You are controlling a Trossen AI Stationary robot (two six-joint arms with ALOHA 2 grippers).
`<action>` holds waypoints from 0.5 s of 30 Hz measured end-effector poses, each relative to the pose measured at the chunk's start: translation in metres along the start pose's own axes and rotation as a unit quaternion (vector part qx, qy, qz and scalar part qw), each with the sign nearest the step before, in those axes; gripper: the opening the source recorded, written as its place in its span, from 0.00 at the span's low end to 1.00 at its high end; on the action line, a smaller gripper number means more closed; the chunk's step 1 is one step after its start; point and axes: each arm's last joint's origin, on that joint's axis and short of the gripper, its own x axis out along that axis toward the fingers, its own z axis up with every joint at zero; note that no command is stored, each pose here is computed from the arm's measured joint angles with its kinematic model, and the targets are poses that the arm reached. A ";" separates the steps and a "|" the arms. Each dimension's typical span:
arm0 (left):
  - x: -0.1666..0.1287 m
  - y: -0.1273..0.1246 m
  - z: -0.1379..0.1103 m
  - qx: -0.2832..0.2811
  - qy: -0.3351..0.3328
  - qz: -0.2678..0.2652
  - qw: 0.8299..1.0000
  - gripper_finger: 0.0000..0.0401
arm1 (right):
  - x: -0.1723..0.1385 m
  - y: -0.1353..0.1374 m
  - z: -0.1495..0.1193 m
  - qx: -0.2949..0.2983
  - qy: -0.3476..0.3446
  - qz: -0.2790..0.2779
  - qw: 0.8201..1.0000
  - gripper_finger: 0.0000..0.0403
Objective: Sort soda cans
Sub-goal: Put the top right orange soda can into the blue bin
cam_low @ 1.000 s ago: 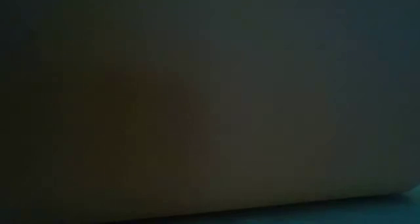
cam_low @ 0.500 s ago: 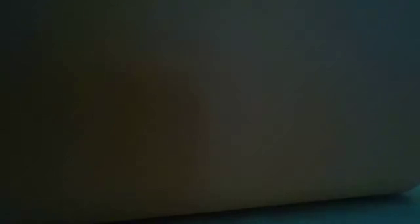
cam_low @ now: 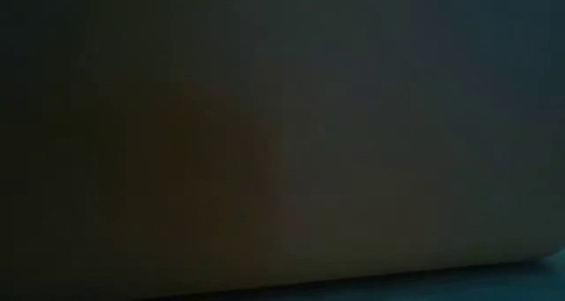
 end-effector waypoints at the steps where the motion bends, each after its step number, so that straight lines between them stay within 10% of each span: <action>1: 0.000 0.003 0.000 0.000 -0.004 0.005 1.000 0.88 | 0.004 -0.005 0.004 0.010 -0.007 -0.008 1.000 0.96; 15: 0.001 0.060 -0.007 -0.080 -0.024 0.087 0.993 0.88 | 0.060 -0.111 0.031 0.157 -0.011 -0.004 0.988 0.96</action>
